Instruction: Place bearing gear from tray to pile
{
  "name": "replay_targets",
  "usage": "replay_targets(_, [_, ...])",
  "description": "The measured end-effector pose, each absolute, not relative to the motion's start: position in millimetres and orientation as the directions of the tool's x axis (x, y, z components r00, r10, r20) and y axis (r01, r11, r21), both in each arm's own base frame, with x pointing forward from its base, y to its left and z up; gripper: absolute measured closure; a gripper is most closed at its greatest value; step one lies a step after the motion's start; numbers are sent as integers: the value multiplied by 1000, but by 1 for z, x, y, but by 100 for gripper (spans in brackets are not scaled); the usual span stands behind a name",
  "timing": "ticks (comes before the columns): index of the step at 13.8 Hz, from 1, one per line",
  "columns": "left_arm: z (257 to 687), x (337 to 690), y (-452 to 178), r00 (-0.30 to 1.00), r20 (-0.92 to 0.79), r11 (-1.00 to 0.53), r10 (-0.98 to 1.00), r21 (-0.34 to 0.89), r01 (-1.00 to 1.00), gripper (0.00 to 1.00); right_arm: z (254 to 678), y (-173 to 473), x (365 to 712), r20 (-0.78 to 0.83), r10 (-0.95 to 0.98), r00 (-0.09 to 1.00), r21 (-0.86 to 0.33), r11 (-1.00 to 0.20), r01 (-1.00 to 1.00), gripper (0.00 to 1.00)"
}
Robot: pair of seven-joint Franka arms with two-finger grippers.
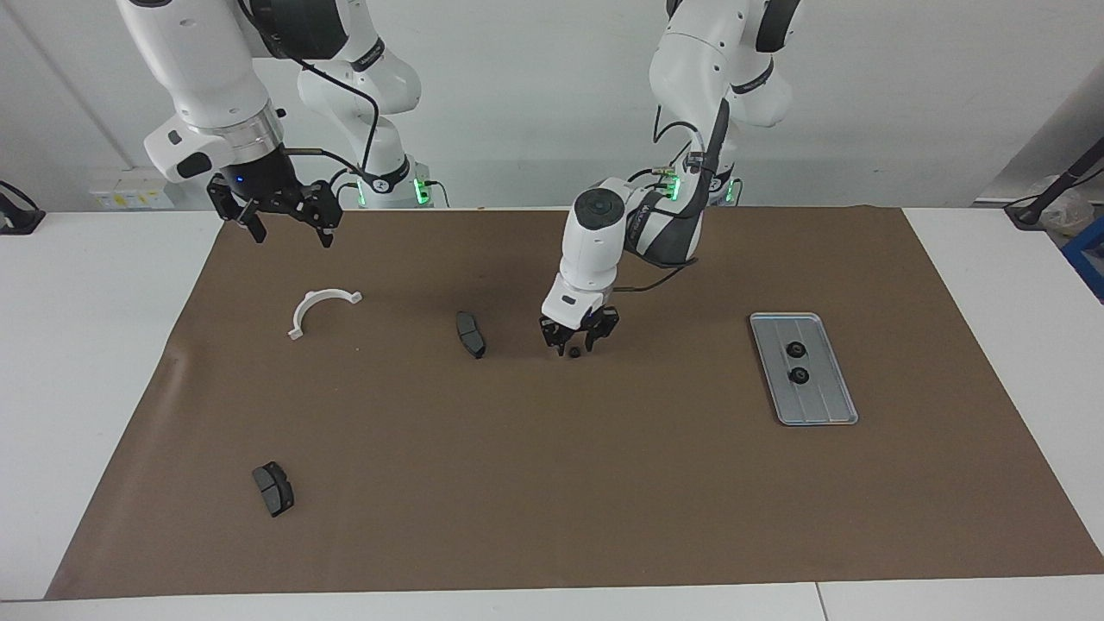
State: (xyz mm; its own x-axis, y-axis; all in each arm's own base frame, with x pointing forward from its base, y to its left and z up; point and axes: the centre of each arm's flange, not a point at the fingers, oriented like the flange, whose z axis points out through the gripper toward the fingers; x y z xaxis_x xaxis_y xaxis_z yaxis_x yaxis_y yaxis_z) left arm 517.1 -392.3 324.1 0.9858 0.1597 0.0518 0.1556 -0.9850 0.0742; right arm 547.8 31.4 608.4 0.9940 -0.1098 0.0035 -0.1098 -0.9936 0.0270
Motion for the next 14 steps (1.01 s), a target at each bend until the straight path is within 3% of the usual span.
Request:
replay_targets(2, [339, 547, -349, 983, 47, -983, 177, 59, 174, 7, 597, 34, 549, 0, -106, 994, 26, -994, -106, 0])
replay_targets(3, [356, 565, -313, 986, 40, -986, 163, 48, 161, 0, 587, 37, 550, -2, -100, 995, 25, -995, -100, 0])
replay_targets(6, [403, 594, -203, 996, 6, -996, 83, 23, 83, 0, 557, 77, 550, 8, -36, 999, 9, -999, -36, 0])
replay_targets(8, [411, 603, -142, 1000, -19, -1000, -7, 16, -6, 0, 536, 121, 546, 19, -14, 1000, 2, -1000, -14, 0])
replay_targets(14, [375, 611, 27, 975, 41, -975, -221, 7, -221, 4, 449, 246, 547, 55, -54, 997, -35, -998, -52, 0])
